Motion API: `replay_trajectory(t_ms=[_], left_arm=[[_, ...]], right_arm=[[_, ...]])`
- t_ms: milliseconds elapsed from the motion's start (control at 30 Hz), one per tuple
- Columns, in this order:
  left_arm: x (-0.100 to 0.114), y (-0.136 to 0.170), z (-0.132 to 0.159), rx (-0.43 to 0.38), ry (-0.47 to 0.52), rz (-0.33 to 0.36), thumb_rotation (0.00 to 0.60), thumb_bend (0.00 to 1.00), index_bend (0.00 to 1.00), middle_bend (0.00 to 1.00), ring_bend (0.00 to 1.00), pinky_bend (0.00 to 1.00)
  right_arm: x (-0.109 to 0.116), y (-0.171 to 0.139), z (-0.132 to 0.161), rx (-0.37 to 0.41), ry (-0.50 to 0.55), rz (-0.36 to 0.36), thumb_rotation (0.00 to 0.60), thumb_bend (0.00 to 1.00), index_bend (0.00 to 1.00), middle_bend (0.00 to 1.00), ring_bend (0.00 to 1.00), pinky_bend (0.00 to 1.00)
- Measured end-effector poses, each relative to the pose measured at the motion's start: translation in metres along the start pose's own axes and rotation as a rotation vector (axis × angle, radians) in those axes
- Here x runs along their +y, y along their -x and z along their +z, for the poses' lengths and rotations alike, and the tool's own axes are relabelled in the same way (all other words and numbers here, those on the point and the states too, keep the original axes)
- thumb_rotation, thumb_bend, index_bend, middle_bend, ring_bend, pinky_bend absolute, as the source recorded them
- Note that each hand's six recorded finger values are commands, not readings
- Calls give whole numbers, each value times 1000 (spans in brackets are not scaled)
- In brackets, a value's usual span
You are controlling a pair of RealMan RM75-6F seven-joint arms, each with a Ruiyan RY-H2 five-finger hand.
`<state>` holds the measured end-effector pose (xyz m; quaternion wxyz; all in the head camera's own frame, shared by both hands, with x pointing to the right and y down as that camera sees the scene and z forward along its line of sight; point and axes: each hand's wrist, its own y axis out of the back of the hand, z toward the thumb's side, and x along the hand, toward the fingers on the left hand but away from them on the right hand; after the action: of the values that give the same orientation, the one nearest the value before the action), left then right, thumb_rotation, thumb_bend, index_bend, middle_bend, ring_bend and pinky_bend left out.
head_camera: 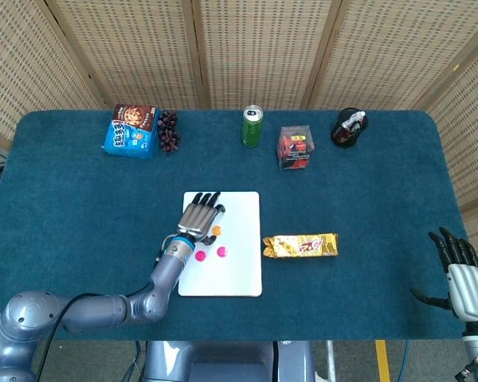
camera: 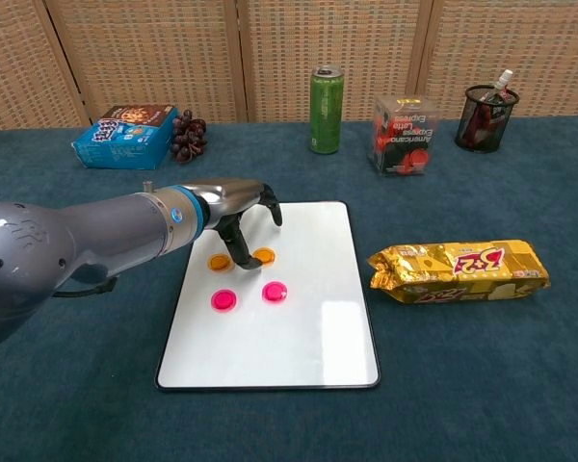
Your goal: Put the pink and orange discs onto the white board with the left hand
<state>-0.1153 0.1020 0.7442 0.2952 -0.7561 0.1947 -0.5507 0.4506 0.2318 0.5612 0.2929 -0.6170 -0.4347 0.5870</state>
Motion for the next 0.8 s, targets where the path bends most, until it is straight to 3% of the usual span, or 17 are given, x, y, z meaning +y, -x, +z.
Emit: replay_trajectory(t_ms=[200, 367, 500, 600, 800], left_arm=[[10, 7, 3, -18, 16, 14, 600, 299, 216, 0, 0, 0], [30, 23, 1, -47, 34, 53, 600, 170, 157, 0, 0, 0], [51, 47, -10, -67, 42, 106, 600, 67, 42, 0, 0, 0], [69, 76, -33, -59, 40, 166, 600, 34, 0, 0, 0, 0], [101, 150, -118, 56, 22, 349, 600, 12, 0, 0, 0, 0]], right_arm=[[0, 0, 0, 1, 1, 1, 600, 2, 0, 0, 0, 0], [0, 0, 0, 3, -3, -3, 600, 2, 0, 0, 0, 0], [0, 0, 0, 4, -12, -7, 600, 2, 0, 0, 0, 0], [1, 0, 1, 4, -15, -14, 600, 2, 0, 0, 0, 0], [1, -1, 2, 5, -20, -29, 600, 2, 0, 0, 0, 0]])
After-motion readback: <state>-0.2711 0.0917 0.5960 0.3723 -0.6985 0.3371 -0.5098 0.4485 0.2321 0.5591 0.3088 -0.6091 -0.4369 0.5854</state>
